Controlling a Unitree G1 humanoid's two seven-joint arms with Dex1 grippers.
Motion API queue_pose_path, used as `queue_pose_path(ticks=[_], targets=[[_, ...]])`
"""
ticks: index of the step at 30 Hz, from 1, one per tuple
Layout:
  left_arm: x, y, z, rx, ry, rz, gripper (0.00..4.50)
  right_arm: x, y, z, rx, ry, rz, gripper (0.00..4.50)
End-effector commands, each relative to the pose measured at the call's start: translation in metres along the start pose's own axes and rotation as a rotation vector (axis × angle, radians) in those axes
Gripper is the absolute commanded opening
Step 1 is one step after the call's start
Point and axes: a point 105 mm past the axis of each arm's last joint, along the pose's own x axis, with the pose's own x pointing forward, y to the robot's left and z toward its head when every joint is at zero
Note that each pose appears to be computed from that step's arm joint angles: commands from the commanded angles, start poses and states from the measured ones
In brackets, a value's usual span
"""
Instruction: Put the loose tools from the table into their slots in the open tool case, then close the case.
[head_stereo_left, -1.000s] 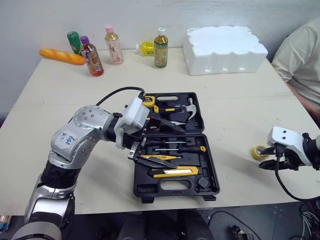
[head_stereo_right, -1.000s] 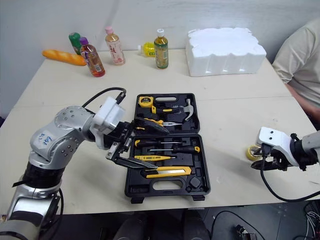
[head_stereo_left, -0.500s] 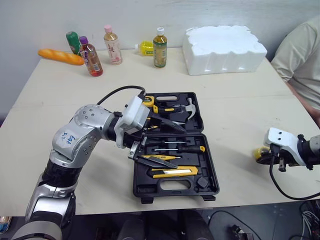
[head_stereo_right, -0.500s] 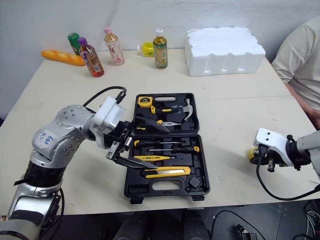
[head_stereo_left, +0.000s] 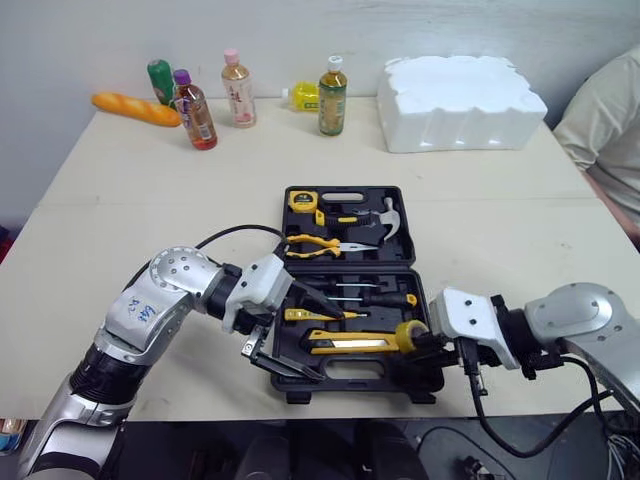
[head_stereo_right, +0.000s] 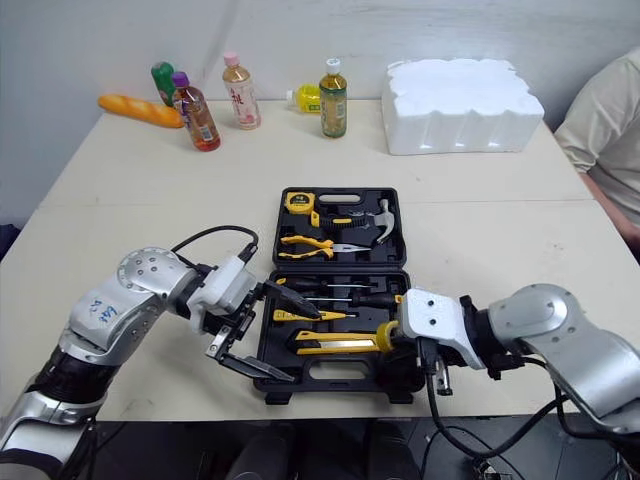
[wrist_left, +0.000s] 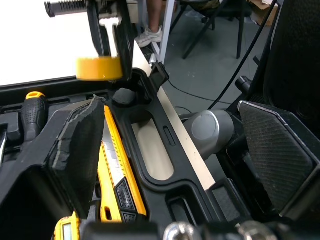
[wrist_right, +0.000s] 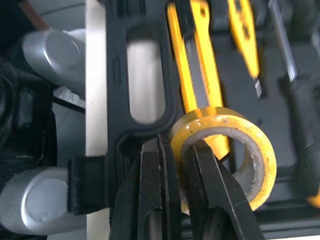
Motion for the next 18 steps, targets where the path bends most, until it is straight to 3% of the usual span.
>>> queue_pose_path(ticks=[1, 12, 15, 18], targets=[[0.002, -0.002, 0.004, 0.041, 0.013, -0.016, 4.5, 0.003, 0.004, -0.002, -0.037, 0.022, 0.017, 0.03], [0.001, 0.003, 0.0, 0.033, 0.024, 0.006, 4.5, 0.005, 0.015, -0.01, -0.019, 0.039, 0.075, 0.03], [-0.005, 0.006, -0.002, 0.033, 0.04, 0.026, 4.5, 0.0, 0.017, -0.001, -0.032, 0.011, 0.087, 1.3], [-0.009, 0.008, -0.001, 0.036, 0.046, 0.042, 4.5, -0.014, 0.02, 0.015, -0.043, -0.04, 0.095, 2.85]])
